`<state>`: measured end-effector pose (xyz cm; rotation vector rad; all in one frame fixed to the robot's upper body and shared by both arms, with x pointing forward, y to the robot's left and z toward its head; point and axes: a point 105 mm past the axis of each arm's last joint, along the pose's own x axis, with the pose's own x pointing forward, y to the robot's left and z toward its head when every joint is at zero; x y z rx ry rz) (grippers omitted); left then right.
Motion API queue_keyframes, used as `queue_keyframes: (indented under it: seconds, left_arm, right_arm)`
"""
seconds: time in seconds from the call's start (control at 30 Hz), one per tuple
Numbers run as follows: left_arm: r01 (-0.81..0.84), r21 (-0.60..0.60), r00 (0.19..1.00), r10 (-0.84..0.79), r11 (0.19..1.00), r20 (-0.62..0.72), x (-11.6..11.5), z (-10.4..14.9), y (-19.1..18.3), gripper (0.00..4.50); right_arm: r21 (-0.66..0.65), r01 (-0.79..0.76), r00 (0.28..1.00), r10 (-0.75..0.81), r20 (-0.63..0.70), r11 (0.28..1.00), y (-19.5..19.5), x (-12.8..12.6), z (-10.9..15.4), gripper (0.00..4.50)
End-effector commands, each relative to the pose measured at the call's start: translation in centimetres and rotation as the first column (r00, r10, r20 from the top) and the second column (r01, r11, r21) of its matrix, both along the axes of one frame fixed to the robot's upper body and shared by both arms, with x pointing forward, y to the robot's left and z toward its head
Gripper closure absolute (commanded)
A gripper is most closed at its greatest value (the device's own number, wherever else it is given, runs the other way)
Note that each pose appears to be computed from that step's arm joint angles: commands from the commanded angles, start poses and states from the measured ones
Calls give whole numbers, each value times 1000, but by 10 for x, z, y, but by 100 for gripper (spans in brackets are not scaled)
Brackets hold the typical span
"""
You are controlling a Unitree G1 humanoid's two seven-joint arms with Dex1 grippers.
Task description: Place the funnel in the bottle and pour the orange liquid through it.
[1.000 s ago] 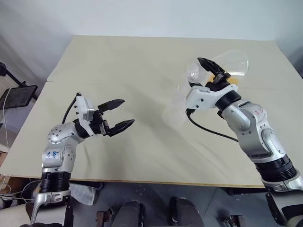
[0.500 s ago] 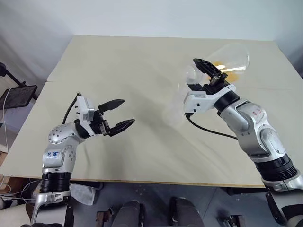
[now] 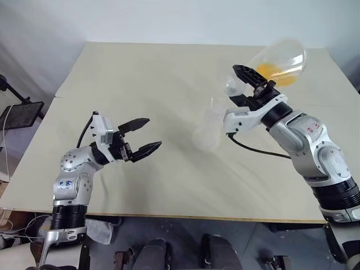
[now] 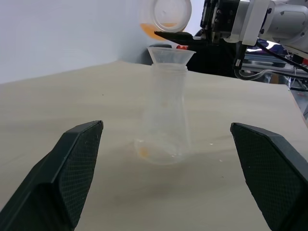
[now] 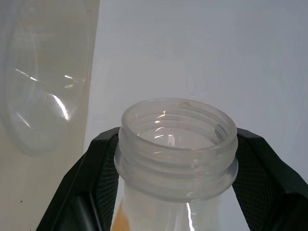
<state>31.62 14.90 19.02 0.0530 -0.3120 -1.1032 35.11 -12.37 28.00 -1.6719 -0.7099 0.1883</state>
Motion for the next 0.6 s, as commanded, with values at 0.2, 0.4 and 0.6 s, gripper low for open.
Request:
queue_keyframes:
  seconds: [0.2,0.4,0.6]
  left_arm:
    - [10,-11,999,-10,1000,45,-2,8,-2,0]
    - [11,-9,999,-10,1000,43,-2,8,-1,0]
    - [10,-6,999,-10,1000,44,-3,8,-1,0]
  right_arm:
    - [-37,12,996,-8,92,999,-5,-6,18,169]
    - [-52,16,996,-11,94,998,-7,-6,16,169]
    - [-69,18,996,-11,94,997,-8,-7,14,169]
